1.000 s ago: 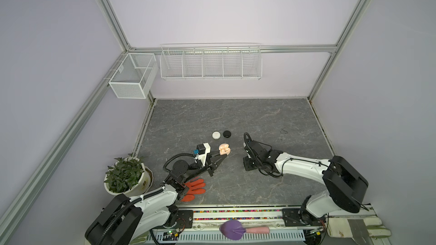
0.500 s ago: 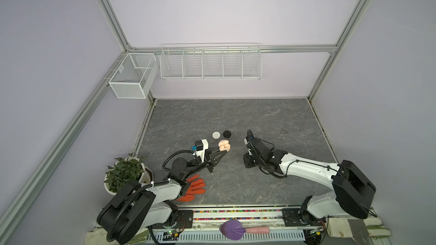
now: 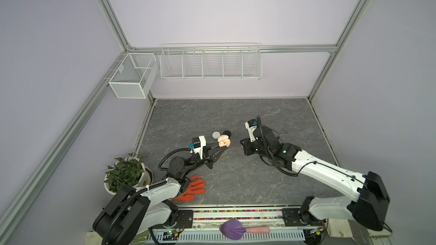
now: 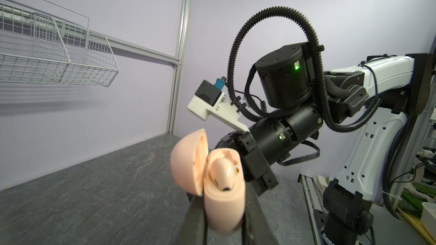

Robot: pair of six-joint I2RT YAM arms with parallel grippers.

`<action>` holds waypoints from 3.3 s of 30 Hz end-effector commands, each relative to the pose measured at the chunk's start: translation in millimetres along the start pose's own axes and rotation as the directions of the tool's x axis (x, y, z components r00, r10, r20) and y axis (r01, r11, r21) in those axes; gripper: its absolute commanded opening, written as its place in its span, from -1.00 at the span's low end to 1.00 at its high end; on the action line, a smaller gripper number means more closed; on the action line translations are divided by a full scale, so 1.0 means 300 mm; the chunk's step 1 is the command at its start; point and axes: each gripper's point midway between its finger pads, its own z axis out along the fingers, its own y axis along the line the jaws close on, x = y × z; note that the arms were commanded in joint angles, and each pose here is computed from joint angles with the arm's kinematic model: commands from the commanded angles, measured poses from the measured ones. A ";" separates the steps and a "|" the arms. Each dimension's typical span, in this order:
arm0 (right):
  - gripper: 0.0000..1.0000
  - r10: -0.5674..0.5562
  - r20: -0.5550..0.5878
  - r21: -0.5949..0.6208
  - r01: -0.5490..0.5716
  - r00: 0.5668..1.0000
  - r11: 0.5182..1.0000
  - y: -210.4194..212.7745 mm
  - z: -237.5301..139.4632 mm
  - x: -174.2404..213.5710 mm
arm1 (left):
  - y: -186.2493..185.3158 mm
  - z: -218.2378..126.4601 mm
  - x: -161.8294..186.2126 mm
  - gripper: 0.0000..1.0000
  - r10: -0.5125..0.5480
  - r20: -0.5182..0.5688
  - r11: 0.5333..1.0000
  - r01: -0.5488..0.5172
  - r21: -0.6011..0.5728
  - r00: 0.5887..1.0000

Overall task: Insert the wireless bluetooth earbuds into the charging case
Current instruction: 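Lower the pink earbud into the empty slot of the case held by the left gripper, then open the right gripper to release the earbud and pull back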

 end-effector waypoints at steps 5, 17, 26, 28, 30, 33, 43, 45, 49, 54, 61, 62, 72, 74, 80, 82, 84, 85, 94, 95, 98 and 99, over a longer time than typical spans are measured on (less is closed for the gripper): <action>-0.86 -0.035 0.159 -0.052 0.044 0.987 0.998 0.053 -0.140 -0.168 | -0.018 0.027 -0.087 -1.00 0.037 0.025 0.999 -0.037 0.024 0.999; -0.86 -0.030 0.375 -0.243 0.129 0.927 0.961 0.212 -0.291 -0.331 | -0.030 0.043 -0.074 -1.00 0.027 0.016 0.997 -0.028 0.073 1.000; -0.86 -0.032 0.466 -0.381 0.233 0.884 0.895 0.356 -0.374 -0.364 | -0.051 0.043 -0.072 -1.00 0.047 0.006 0.993 -0.047 0.110 0.999; -0.85 -0.032 0.472 -0.411 0.252 0.881 0.876 0.385 -0.387 -0.357 | -0.056 0.045 -0.075 -1.00 0.047 0.006 0.992 -0.048 0.118 0.999; -0.85 -0.034 0.475 -0.436 0.269 0.879 0.859 0.409 -0.394 -0.348 | -0.060 0.045 -0.080 -1.00 0.047 0.010 0.991 -0.048 0.124 0.999; -0.85 -0.042 0.467 -0.476 0.291 0.883 0.829 0.444 -0.401 -0.325 | -0.062 0.043 -0.079 -1.00 0.049 0.011 0.991 -0.050 0.126 0.999; -0.86 -0.054 0.411 -0.516 0.281 0.910 0.809 0.451 -0.362 -0.243 | -0.069 0.031 -0.082 -1.00 0.064 0.013 0.991 -0.065 0.120 0.998; -0.87 -0.058 0.404 -0.515 0.279 0.913 0.811 0.446 -0.355 -0.232 | -0.068 0.031 -0.081 -1.00 0.066 0.013 0.991 -0.067 0.119 0.998; -0.87 -0.053 0.394 -0.534 0.275 0.918 0.799 0.455 -0.354 -0.222 | -0.068 0.032 -0.081 -1.00 0.066 0.014 0.990 -0.068 0.121 0.998; -0.87 -0.054 0.381 -0.542 0.270 0.923 0.796 0.456 -0.344 -0.209 | -0.065 0.033 -0.079 -1.00 0.064 0.016 0.991 -0.065 0.120 0.998; -0.87 -0.066 0.366 -0.523 0.264 0.928 0.810 0.442 -0.317 -0.194 | -0.066 0.032 -0.078 -1.00 0.067 0.019 0.990 -0.069 0.120 0.998; -0.87 -0.066 0.365 -0.519 0.262 0.929 0.813 0.439 -0.314 -0.193 | -0.067 0.031 -0.080 -1.00 0.067 0.020 0.990 -0.068 0.119 0.998; -0.87 -0.061 0.364 -0.513 0.254 0.929 0.820 0.431 -0.290 -0.182 | -0.072 0.027 -0.084 -1.00 0.062 0.024 0.990 -0.065 0.123 0.998; -0.87 -0.062 0.362 -0.510 0.253 0.930 0.822 0.428 -0.283 -0.176 | -0.071 0.028 -0.082 -1.00 0.062 0.024 0.990 -0.064 0.124 0.998; -0.87 -0.061 0.350 -0.510 0.245 0.935 0.824 0.424 -0.266 -0.163 | -0.072 0.027 -0.083 -1.00 0.063 0.025 0.990 -0.066 0.125 0.998; -0.87 -0.060 0.347 -0.510 0.242 0.936 0.825 0.423 -0.264 -0.161 | -0.073 0.026 -0.084 -1.00 0.064 0.026 0.990 -0.067 0.123 0.998; -0.87 -0.062 0.342 -0.512 0.241 0.938 0.825 0.423 -0.259 -0.156 | -0.073 0.023 -0.082 -1.00 0.066 0.025 0.990 -0.068 0.121 0.998; -0.87 -0.062 0.341 -0.513 0.241 0.938 0.824 0.424 -0.260 -0.154 | -0.074 0.022 -0.082 -1.00 0.066 0.025 0.990 -0.069 0.121 0.997; -0.69 -0.076 0.319 -0.513 0.239 0.945 0.825 0.426 -0.256 -0.144 | -0.075 0.015 -0.087 -1.00 0.079 0.027 0.991 -0.081 0.110 0.997; -0.66 -0.078 0.318 -0.510 0.239 0.945 0.826 0.426 -0.256 -0.144 | -0.075 0.014 -0.085 -1.00 0.079 0.026 0.991 -0.081 0.109 0.997; -0.54 -0.076 0.325 -0.505 0.241 0.943 0.829 0.424 -0.263 -0.151 | -0.075 0.014 -0.085 -1.00 0.079 0.026 0.991 -0.081 0.109 0.997; -0.50 -0.077 0.326 -0.502 0.242 0.942 0.830 0.423 -0.263 -0.153 | -0.076 0.014 -0.086 -1.00 0.080 0.027 0.990 -0.083 0.111 0.996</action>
